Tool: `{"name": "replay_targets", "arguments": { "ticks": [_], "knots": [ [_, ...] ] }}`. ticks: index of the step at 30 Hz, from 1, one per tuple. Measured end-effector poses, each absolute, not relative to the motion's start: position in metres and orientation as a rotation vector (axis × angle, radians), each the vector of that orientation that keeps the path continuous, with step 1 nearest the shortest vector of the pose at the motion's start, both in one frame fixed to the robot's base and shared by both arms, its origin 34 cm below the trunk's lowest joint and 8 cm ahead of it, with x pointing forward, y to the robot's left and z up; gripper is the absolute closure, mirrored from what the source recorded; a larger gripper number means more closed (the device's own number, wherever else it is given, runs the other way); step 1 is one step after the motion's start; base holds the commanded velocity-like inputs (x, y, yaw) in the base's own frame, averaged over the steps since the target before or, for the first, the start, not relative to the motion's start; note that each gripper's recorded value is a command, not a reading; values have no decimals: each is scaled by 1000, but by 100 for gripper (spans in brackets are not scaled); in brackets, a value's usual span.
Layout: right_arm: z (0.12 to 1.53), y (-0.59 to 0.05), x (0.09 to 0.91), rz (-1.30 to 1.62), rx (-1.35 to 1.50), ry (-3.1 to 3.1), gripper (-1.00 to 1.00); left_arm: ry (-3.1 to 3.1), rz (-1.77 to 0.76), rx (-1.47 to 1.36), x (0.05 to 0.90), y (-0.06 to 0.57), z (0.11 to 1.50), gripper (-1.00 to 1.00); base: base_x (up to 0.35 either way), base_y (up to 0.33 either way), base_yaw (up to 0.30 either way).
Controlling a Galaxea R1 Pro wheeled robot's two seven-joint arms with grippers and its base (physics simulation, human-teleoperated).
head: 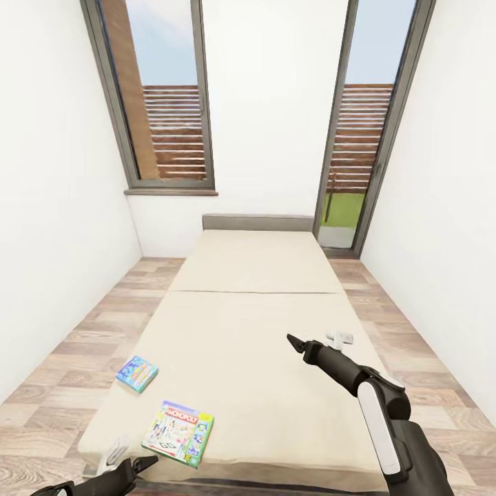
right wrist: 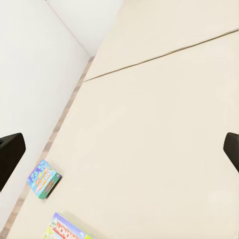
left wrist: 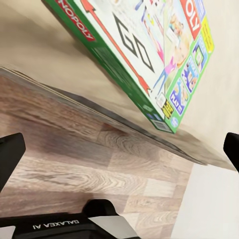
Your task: Put all the toys in the child's room - the three board games (two on the bed and one on the table), the two jigsaw puzzles on the table, and the tennis ball on the table - inside the toy box on the table in the child's room.
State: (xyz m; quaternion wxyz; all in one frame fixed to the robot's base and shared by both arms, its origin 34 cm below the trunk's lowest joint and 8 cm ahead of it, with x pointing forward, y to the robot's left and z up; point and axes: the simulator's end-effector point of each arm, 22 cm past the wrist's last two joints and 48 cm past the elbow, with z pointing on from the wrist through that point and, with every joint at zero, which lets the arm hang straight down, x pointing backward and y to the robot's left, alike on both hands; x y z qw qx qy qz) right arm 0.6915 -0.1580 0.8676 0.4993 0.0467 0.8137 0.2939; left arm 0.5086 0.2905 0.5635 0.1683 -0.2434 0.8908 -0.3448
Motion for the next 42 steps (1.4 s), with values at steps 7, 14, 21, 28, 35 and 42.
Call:
{"name": "replay_targets", "arguments": {
  "ticks": [7,14,21,28,35,42],
  "knots": [
    [867,-159,692,708,114,1969,-100,2532,-984,-685,509,288,564,-100,0,0,0],
    [867,-159,691,705,113,1972,-100,2533,-986,-681,509,286,563,-100,0,0,0],
    [867,-159,692,709,114,1969,-100,2534,-986,-680,509,285,563,-100,0,-4,0],
    [864,-155,692,715,121,1974,-100,2527,-992,-666,510,279,563,-100,0,0,0],
    [863,-158,692,704,117,1977,-100,2526,-996,-663,511,277,563,-100,0,0,0],
    [863,-159,692,702,116,1978,-100,2524,-994,-660,511,277,563,-100,-10,-1,0]
  ]
}}
